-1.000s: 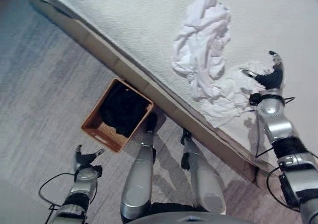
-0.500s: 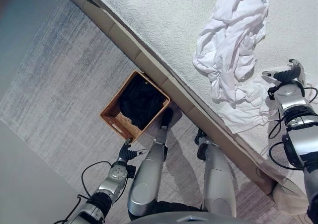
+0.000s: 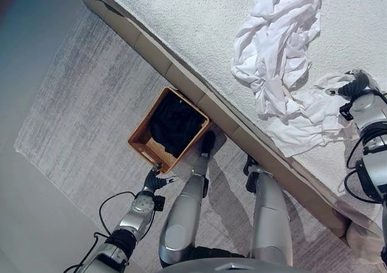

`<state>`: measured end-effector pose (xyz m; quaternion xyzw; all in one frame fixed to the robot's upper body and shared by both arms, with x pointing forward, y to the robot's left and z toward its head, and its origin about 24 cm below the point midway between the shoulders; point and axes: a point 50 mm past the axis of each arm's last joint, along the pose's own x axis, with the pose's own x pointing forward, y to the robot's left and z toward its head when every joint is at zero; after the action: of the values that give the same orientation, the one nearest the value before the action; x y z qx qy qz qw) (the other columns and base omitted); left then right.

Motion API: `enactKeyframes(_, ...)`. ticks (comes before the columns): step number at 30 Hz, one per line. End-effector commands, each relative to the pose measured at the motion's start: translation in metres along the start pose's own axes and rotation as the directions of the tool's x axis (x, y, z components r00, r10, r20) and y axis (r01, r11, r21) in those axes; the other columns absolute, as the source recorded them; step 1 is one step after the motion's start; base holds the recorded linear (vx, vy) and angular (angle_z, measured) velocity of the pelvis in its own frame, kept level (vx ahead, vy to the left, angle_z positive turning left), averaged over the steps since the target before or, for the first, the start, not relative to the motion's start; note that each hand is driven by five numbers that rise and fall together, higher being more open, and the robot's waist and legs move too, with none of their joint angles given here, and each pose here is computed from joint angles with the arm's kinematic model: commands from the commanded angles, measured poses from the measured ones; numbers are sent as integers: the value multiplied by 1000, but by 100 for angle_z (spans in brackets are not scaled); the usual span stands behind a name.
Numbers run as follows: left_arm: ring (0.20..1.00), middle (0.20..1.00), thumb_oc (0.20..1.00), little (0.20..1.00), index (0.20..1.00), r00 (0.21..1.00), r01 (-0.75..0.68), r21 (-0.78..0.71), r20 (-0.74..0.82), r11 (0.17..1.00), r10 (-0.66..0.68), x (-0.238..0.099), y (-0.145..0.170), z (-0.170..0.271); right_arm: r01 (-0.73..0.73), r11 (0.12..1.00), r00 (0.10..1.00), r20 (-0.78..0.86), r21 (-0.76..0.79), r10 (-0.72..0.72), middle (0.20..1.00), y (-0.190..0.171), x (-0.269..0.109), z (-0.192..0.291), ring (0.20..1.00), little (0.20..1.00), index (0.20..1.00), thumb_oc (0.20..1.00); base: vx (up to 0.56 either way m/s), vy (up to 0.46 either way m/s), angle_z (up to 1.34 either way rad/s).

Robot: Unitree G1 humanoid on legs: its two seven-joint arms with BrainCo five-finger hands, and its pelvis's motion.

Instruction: Pick up clothes into the bucket

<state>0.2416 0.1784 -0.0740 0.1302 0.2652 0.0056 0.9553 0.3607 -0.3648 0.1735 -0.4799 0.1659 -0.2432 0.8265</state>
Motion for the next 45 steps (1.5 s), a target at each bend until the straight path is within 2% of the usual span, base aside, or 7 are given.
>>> enactKeyframes(1,1000,1000,1000,1000,1000,1000,-7,-3,7,1000,7,8,1,8,-89,991,985,-158,-103,73,200,16,-6,-43,200,200,200,200,-19,-14,-6)
enactKeyframes(13,1000,1000,1000,1000,1000,996,-84,-28,40,996,85,8,18,15,166,985,970,176,35,-170,200,-38,-2,38,200,200,200,200,-12,2,-3)
enactKeyframes(18,1000,1000,1000,1000,1000,976,-162,-89,130,983,173,2,42,28,331,921,864,327,206,-384,200,-79,-20,63,200,200,200,200,23,27,-2)
enactKeyframes(27,1000,1000,1000,1000,1000,885,-185,-154,402,971,233,-19,69,86,474,788,699,376,393,-608,200,-93,-53,60,200,200,200,200,57,39,-4)
enactKeyframes(33,1000,1000,1000,1000,1000,785,-54,-118,609,992,115,-42,71,135,317,822,670,502,473,-547,200,-62,-76,76,200,200,200,200,84,19,-20)
enactKeyframes(36,1000,1000,1000,1000,1000,708,31,-41,706,999,7,-55,64,164,111,882,658,631,458,-410,200,-36,-91,92,200,200,200,200,115,14,-19)
enactKeyframes(45,1000,1000,1000,1000,1000,653,161,153,724,975,-222,-53,26,195,-280,891,563,813,357,-149,200,-2,-120,125,200,200,200,200,77,1,-15)
